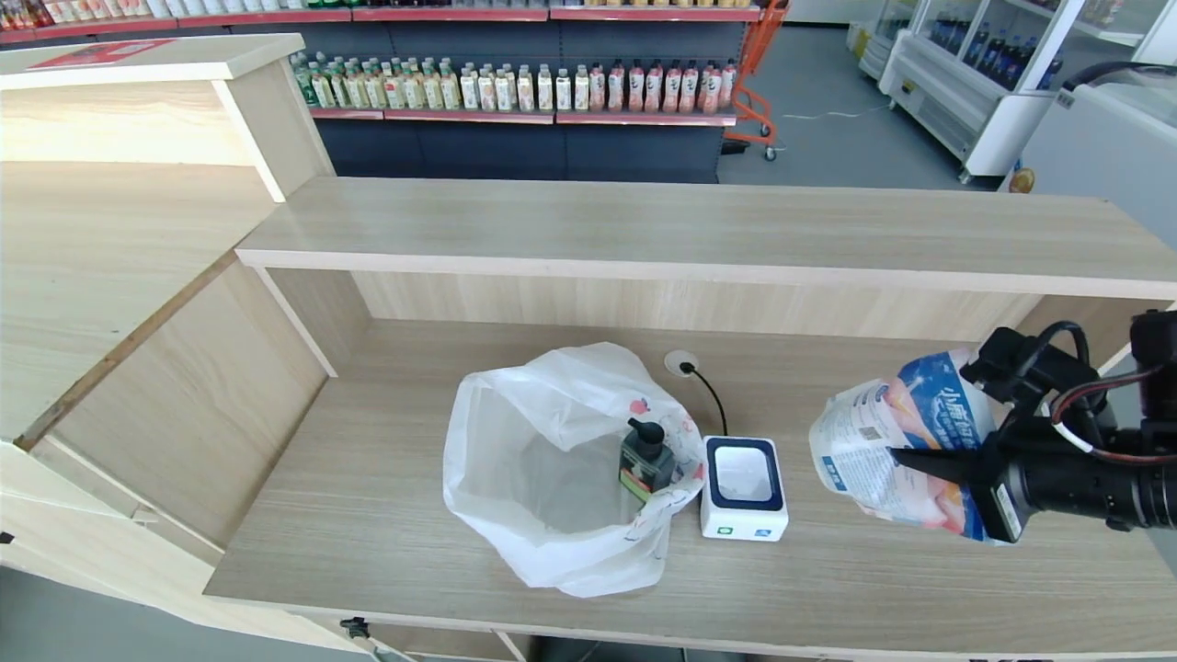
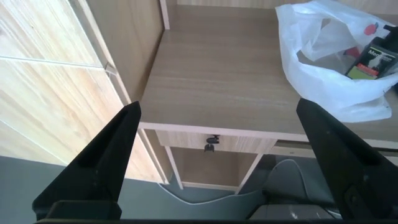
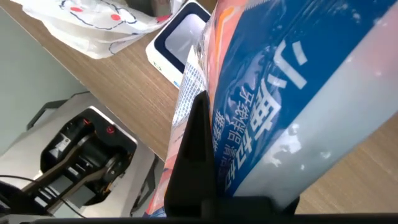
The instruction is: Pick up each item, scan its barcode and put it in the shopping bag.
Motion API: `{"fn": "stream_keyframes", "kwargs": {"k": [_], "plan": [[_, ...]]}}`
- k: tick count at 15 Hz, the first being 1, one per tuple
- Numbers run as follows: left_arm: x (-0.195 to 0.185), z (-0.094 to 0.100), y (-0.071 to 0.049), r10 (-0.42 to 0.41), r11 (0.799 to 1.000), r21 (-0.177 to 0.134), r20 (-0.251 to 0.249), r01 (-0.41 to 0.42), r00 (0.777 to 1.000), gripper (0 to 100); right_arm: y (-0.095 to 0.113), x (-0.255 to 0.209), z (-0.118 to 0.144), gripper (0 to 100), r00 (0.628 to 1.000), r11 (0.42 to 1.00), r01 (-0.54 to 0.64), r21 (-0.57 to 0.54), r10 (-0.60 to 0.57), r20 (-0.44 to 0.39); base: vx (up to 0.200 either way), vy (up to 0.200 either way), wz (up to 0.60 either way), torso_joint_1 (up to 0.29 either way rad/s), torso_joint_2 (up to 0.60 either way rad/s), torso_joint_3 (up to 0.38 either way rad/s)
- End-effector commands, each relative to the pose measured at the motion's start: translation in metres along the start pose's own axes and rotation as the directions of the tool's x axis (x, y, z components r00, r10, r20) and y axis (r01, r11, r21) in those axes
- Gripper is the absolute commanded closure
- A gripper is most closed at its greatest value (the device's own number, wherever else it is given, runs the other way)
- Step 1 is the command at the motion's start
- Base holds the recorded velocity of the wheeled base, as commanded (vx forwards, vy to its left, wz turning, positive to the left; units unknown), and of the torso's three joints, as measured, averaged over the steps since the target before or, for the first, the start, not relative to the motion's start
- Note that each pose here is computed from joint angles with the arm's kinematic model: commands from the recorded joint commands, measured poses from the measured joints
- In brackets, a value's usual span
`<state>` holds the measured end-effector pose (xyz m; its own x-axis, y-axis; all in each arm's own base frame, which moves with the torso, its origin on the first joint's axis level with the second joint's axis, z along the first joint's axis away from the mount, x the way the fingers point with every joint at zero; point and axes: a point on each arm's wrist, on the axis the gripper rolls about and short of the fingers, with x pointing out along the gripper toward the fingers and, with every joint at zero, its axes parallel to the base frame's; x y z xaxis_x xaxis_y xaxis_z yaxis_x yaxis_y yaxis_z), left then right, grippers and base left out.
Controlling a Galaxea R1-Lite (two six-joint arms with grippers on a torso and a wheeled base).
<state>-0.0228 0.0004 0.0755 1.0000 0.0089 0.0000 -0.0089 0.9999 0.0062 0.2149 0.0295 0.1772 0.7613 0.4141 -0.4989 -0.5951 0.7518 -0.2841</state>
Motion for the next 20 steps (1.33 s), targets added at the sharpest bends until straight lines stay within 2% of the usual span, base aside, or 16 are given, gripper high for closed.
{"fn": "stream_keyframes", "kwargs": {"k": [1,4,6,9,11,13,16,20], "plan": [[0.000,0.000,0.000,0.000,1.000,0.000,0.000,0.000,1.000,0,-0.001,0.009,-0.004,100,0.999,1.000,-0.023,0.011,0.024,-0.024,0.200,0.000,0.00,0.027,0.01,-0.002],[0.000,0.000,0.000,0.000,1.000,-0.006,0.000,0.000,1.000,0,0.000,0.017,-0.010,100,0.998,0.999,-0.050,0.015,0.050,-0.050,0.000,0.000,0.00,0.000,0.00,0.000],[0.000,0.000,0.000,0.000,1.000,-0.008,0.000,0.000,1.000,0,0.003,0.021,-0.011,100,0.996,0.996,-0.085,0.005,0.085,-0.031,0.000,0.000,0.00,0.000,0.00,0.000],[0.000,0.000,0.000,0.000,1.000,-0.008,0.000,0.000,1.000,0,0.007,0.039,-0.012,100,0.991,0.985,-0.129,-0.115,0.133,0.023,0.000,0.000,0.00,0.000,0.00,0.000],[0.000,0.000,0.000,0.000,1.000,-0.008,0.000,0.000,1.000,0,0.005,0.053,-0.014,100,0.979,0.947,-0.169,-0.271,0.193,0.063,0.000,0.000,0.00,0.000,0.00,0.000],[0.000,0.000,0.000,0.000,1.000,-0.006,0.000,0.000,1.000,0,0.004,0.071,-0.023,100,0.946,0.879,-0.240,-0.413,0.307,0.102,0.000,0.000,0.00,0.000,0.00,0.000],[0.000,0.000,0.000,0.000,1.000,-0.008,0.000,0.000,1.000,0,0.006,0.088,-0.029,100,0.926,0.826,-0.265,-0.497,0.361,0.107,0.000,0.000,0.00,0.000,0.00,0.000],[0.000,0.000,0.000,0.000,1.000,-0.006,0.000,0.000,1.000,0,0.003,0.106,-0.034,100,0.924,0.771,-0.247,-0.586,0.369,0.097,0.000,0.000,0.00,0.000,0.00,0.000]]}}
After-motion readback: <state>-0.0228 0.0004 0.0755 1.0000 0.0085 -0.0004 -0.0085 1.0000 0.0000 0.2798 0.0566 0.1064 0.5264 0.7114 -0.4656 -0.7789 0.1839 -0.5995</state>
